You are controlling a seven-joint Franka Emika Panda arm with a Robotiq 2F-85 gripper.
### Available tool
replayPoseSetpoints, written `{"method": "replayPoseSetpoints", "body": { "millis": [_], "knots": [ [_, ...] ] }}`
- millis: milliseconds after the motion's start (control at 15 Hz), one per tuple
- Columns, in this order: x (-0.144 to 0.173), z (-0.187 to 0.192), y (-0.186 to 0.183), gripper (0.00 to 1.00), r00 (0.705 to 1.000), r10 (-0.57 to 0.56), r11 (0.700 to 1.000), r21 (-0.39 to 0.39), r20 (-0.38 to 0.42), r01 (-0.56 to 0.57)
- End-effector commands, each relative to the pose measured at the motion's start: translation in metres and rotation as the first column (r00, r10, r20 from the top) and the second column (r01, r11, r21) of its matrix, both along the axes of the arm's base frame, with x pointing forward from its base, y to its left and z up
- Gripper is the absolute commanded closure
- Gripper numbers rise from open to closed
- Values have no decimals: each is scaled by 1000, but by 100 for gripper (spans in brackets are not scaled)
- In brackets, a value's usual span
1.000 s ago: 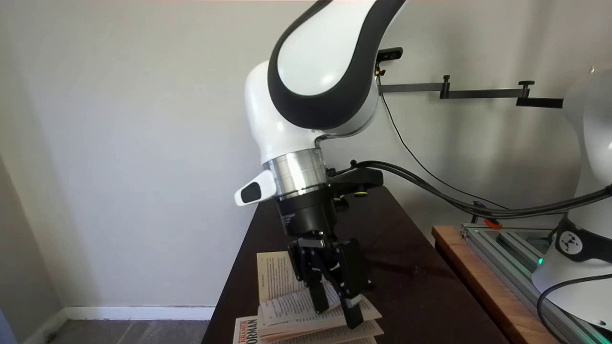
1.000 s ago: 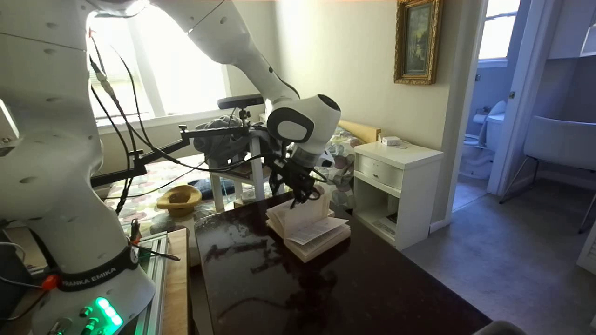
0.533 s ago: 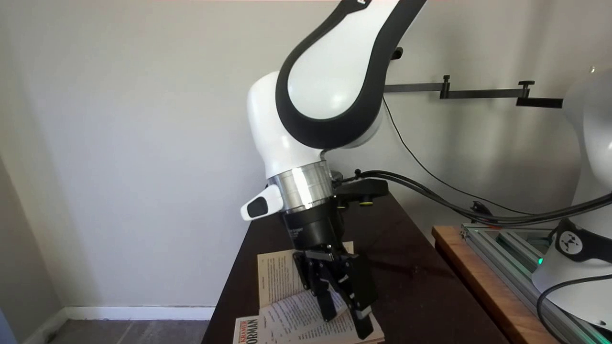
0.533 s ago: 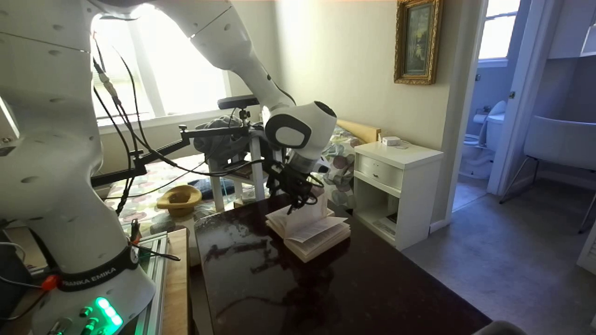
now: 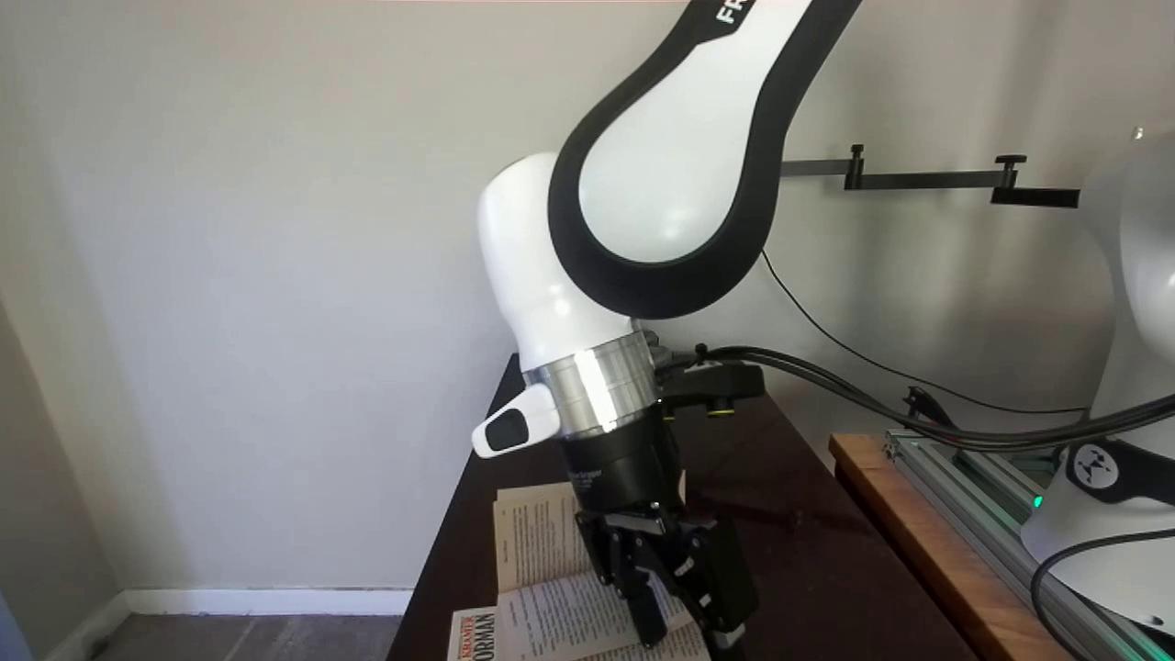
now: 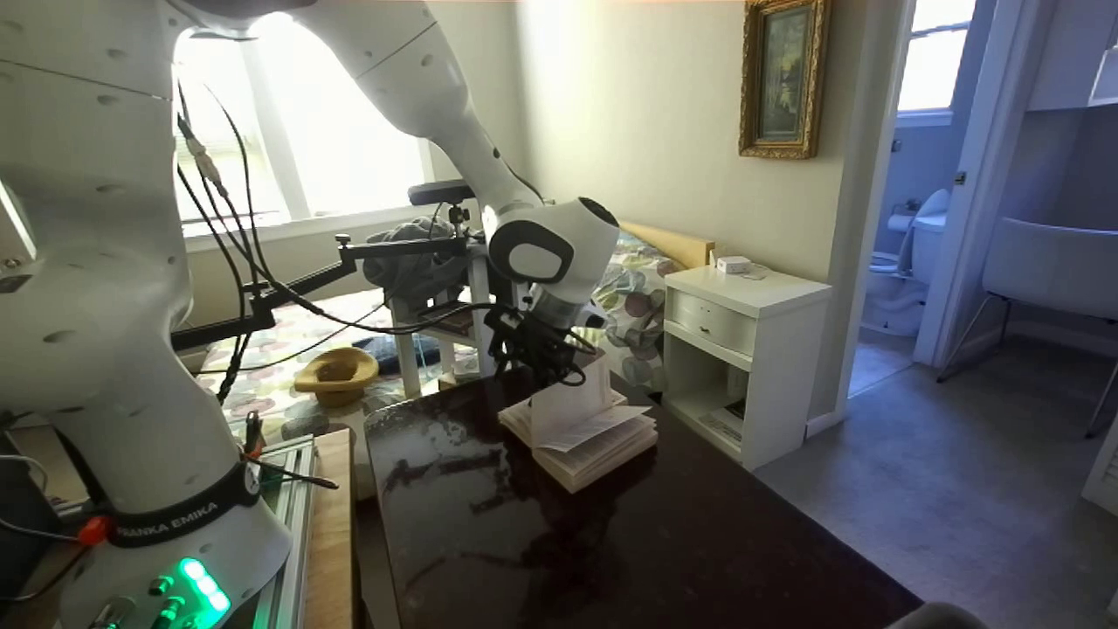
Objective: Open the book on the right
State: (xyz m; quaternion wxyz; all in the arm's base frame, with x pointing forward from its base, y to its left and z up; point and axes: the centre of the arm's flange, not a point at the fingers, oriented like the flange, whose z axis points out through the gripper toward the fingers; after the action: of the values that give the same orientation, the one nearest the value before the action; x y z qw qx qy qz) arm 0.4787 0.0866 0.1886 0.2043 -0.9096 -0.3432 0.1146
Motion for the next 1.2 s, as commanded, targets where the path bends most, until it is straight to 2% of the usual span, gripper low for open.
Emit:
{"method": "replayPoseSetpoints", "body": {
  "millis": [0, 467, 1133],
  "knots": [
    [-3, -9, 6, 21, 1000, 18, 998, -53, 14, -17],
    [-3, -15, 18, 19, 998, 51, 995, -83, 35, -48],
    [-2, -14, 31, 19, 995, 85, 994, -78, 50, -81]
  ]
}}
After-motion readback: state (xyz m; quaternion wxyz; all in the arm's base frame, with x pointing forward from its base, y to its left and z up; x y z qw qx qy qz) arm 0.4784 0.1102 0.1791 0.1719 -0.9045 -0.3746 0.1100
